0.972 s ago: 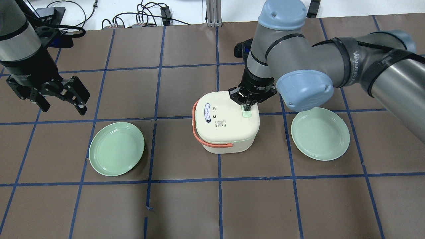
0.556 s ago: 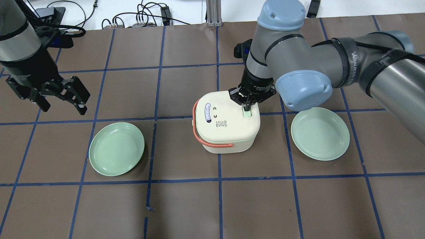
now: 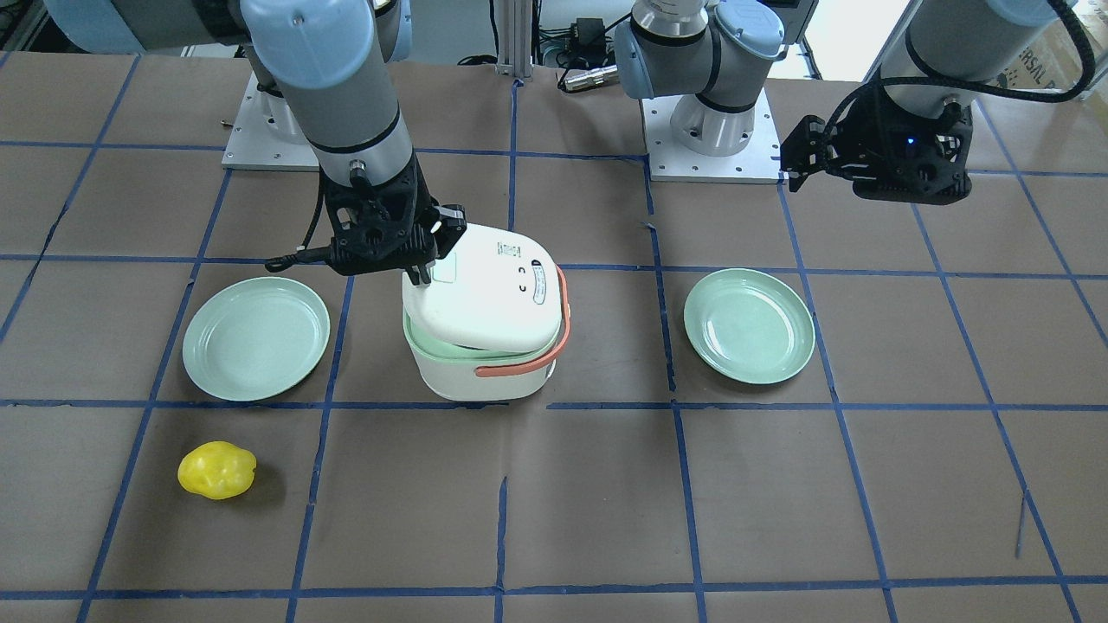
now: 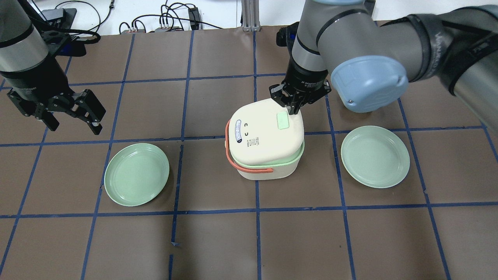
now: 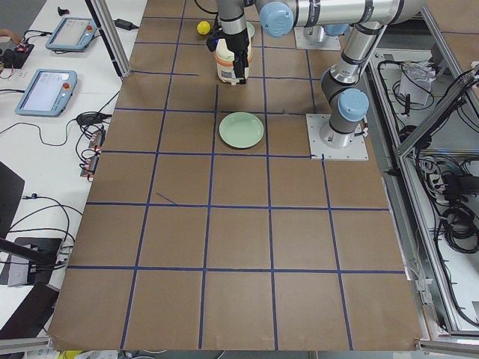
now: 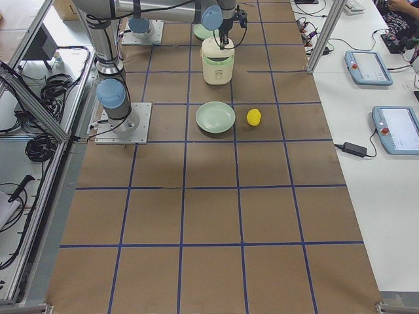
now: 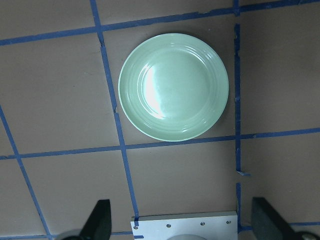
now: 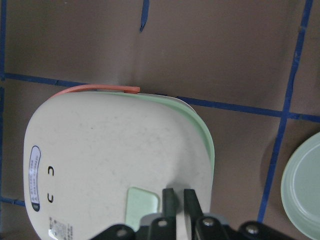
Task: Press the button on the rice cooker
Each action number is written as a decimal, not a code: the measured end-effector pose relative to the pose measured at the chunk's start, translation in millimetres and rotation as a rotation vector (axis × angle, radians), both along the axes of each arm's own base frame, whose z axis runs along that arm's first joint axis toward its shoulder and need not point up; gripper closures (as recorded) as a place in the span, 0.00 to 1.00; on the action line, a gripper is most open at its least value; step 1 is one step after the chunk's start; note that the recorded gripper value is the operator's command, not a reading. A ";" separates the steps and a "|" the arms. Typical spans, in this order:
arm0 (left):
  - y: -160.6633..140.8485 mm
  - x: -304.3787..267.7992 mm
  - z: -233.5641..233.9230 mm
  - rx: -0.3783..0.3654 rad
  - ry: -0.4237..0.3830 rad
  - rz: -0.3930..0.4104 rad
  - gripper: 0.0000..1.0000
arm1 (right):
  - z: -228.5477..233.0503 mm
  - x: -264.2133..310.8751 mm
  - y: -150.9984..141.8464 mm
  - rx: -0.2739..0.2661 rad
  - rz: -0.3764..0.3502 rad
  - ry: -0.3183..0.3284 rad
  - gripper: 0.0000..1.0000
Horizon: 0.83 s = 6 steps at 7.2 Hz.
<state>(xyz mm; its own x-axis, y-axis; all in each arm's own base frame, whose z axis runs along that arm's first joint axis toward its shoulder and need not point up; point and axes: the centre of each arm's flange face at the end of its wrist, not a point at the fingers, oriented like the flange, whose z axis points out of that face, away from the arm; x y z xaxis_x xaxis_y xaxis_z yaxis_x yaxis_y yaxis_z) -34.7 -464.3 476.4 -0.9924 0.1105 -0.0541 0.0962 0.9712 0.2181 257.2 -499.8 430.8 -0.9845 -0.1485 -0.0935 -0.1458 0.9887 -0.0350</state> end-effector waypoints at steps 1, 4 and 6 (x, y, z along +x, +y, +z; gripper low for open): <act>0.0 0.0 0.0 0.000 0.000 0.000 0.00 | 19.6 -9.3 -4.7 -0.011 -0.010 0.014 0.00; 0.0 0.0 -0.1 0.000 0.000 0.000 0.00 | 37.3 -54.1 -12.4 -0.005 -0.080 0.036 0.00; 0.0 0.0 -0.1 0.000 0.000 0.000 0.00 | 48.0 -88.0 -6.5 0.011 -0.110 0.041 0.00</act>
